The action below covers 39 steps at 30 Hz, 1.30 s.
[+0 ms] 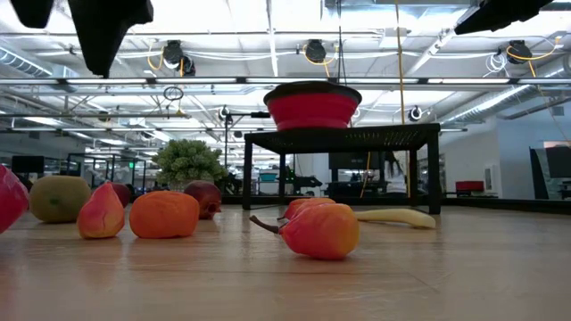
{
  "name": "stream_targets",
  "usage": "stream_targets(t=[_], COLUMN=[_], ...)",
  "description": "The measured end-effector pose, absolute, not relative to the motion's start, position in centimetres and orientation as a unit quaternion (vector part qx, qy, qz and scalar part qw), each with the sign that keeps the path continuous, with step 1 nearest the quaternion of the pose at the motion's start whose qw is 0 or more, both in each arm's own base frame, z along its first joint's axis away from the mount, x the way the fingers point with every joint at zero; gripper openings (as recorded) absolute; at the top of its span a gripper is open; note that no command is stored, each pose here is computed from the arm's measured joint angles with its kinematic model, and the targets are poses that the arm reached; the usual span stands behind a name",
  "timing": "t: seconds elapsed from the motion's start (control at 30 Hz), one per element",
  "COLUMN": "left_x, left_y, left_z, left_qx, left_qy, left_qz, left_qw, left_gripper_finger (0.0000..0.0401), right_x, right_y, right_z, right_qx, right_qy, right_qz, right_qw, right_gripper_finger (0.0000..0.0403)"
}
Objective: Pick & Place Fruit
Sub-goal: Put the red mango into the red strainer bowl on the shelf
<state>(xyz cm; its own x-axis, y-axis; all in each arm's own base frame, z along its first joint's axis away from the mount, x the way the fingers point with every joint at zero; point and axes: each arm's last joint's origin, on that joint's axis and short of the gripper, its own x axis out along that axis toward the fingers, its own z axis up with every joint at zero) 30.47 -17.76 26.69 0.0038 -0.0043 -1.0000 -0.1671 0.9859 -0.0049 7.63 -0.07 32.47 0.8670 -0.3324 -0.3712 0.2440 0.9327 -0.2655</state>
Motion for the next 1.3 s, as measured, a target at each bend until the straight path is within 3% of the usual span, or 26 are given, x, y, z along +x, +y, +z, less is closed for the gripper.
stream_targets(t=[0.67, 1.3], left_x=[30.5, 28.3], left_y=[-20.3, -21.4], left_z=[26.6, 21.5], left_qx=[-0.034, 0.001], left_qy=[0.661, 0.695], left_qz=[-0.024, -0.044], left_qw=[0.749, 0.718], left_gripper_finger=[0.0356, 0.0356], right_x=[7.6, 7.6], right_y=[-0.1, -0.1], right_z=[32.5, 32.5], right_qx=[-0.102, -0.102], right_qy=[0.209, 0.209], right_qz=[-0.151, -0.151], right_qw=[0.961, 0.961], right_gripper_finger=[0.0, 0.0])
